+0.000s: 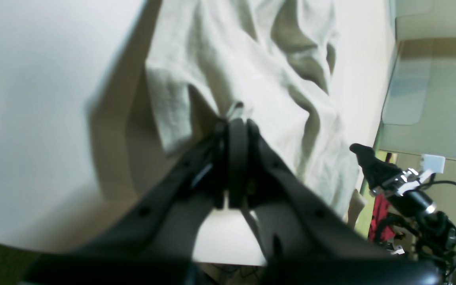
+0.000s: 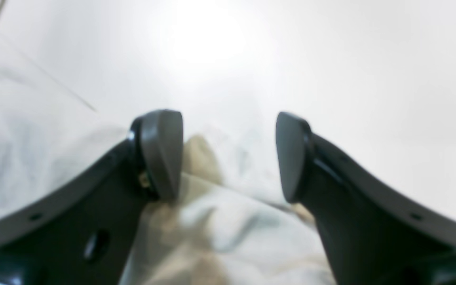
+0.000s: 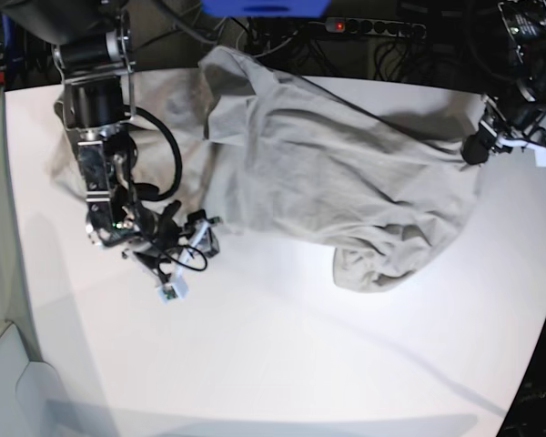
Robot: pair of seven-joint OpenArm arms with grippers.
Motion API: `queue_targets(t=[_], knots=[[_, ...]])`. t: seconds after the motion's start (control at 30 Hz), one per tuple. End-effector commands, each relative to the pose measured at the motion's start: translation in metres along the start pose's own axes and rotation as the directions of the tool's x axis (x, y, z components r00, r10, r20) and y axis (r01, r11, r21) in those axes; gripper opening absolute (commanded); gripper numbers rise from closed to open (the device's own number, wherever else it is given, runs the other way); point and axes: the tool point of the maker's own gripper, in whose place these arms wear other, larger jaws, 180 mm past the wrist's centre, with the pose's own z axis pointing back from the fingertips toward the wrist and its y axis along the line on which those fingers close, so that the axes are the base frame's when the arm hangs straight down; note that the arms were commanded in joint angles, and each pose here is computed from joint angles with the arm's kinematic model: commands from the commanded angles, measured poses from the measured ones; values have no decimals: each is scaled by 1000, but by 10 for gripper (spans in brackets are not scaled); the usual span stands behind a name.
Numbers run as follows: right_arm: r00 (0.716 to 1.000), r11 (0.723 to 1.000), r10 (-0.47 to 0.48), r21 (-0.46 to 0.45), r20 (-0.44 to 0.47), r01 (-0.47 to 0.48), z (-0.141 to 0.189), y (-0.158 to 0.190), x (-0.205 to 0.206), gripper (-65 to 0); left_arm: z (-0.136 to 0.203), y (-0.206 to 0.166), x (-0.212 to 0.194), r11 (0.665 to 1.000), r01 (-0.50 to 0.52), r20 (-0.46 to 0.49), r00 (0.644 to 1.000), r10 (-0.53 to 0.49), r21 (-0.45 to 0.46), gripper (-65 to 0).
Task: Layout the t-shirt on the table in an organized manner, then fold the t-shirt properly
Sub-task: 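Grasp a shirt edge with the right gripper and drag it outward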
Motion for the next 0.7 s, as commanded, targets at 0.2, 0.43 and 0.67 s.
queue_targets(t=[0.2,0.43,0.67], knots=[[999,1000,18,7,26,-18,0,2,10,-278,4,-10,13,999,-7,28,1000,8,-34,-647],[1000,1000,8,11,6,-8,-1,4,-4,-281,0,-17,17,999,0,34,999,2,-52,-647],[1000,1000,6,11,-2,-5,-1,4,-8,-399,0,-17,18,999,-1,36,999,2,-51,-647]])
